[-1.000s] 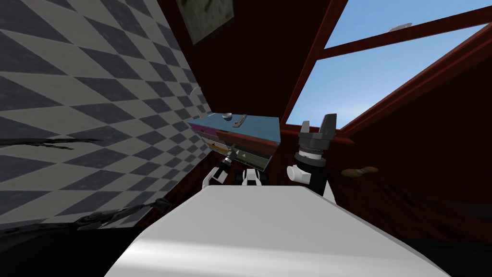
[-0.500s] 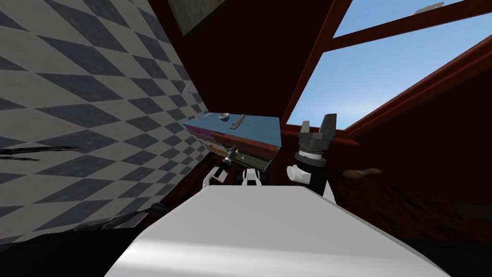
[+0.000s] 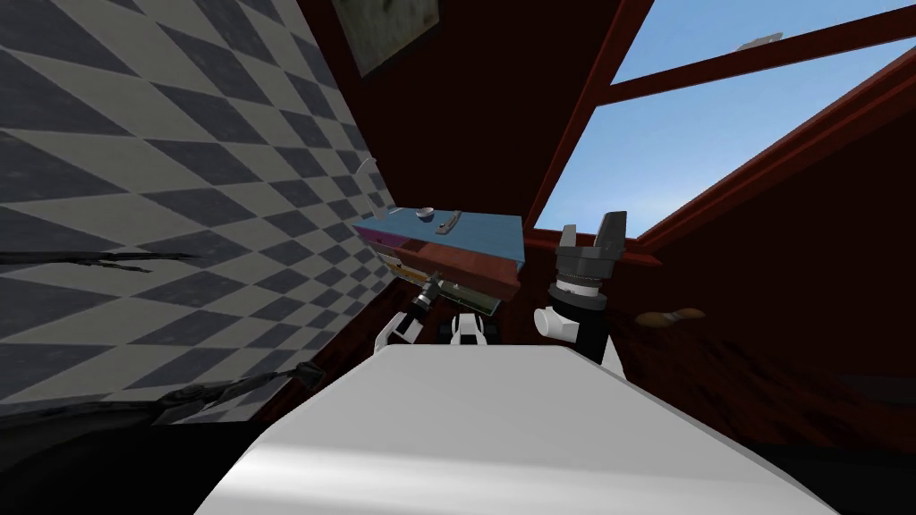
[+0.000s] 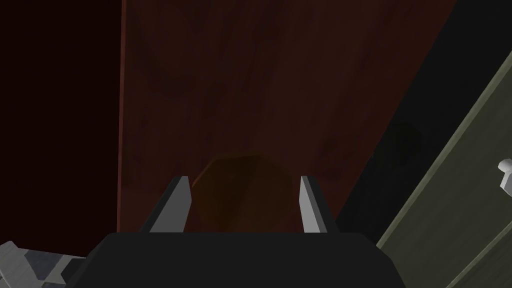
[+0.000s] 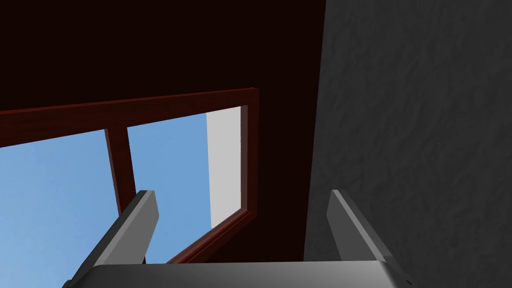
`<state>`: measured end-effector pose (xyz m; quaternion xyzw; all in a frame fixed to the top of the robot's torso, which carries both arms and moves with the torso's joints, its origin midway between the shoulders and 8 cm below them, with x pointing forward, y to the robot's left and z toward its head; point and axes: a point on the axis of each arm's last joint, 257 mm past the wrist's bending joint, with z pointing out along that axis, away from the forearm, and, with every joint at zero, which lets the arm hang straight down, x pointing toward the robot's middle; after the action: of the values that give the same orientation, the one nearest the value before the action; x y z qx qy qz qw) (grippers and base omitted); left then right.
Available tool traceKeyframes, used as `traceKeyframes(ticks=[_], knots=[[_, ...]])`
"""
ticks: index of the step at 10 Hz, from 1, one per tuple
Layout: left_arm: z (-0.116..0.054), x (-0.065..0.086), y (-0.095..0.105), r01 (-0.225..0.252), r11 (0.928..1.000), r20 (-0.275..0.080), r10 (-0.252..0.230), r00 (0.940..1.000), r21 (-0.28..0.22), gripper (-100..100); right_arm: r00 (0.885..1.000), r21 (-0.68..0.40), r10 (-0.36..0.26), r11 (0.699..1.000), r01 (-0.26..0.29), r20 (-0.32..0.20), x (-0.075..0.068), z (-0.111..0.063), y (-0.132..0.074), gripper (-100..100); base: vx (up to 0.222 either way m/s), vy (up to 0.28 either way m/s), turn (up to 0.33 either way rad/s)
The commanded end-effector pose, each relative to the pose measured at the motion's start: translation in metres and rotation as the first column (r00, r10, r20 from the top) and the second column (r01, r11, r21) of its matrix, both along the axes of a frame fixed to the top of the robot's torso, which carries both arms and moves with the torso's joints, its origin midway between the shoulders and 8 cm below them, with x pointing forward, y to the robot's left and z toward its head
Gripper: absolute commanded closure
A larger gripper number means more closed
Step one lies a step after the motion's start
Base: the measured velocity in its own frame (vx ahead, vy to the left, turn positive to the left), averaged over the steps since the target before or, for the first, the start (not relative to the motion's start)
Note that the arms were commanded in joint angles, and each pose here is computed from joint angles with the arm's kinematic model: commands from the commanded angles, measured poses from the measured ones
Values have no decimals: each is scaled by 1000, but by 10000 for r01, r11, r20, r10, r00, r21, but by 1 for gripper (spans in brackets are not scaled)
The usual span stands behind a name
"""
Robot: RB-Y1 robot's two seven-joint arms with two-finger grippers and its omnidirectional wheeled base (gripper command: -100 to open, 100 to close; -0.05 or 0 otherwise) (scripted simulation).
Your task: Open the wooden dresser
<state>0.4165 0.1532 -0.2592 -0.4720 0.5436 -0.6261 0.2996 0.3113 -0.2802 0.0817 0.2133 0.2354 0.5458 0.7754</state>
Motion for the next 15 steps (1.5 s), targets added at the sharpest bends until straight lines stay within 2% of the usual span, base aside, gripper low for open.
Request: traceKeyframes(ticks=[1,3,6,7,8,9,13,14,15], knots=[[-1,-35,-21,681,9976,55,-681,9977,104,100,10000,-1,-3,10000,3,-1,0,0,0,0,56,50,339],[0,-58,-35,1130,9935,80,-1131,9936,115,100,10000,-2,-2,10000,2,-1,0,0,0,0,70,42,224],[4,-95,-55,1785,9839,112,-1785,9839,45,100,10000,-1,-2,10000,2,0,0,0,0,0,56,42,229],[8,-120,-69,2202,9754,136,-2202,9754,-58,100,10000,-1,-1,10000,1,0,0,0,0,0,86,65,310],[0,-111,-60,1960,9806,-34,-1960,9806,37,100,10000,-2,-3,10000,3,-1,0,0,0,0,36,21,50],[2,-109,-68,1973,9803,18,-1973,9803,-17,100,10000,0,1,10000,-1,1,0,0,0,0,-121,78,-77],[7,-99,-75,1850,9827,112,-1849,9827,-44,100,10000,-1,1,10000,-1,2,0,0,0,0,-156,119,-38],[5,-92,-74,1688,9857,-16,-1688,9857,29,-100,10000,-1,1,10000,-1,2,0,0,0,0,-115,95,-186],[11,-81,-77,1522,9883,58,-1523,9883,31,-100,10000,-1,2,10000,-2,1,0,0,0,0,-78,67,-177]])
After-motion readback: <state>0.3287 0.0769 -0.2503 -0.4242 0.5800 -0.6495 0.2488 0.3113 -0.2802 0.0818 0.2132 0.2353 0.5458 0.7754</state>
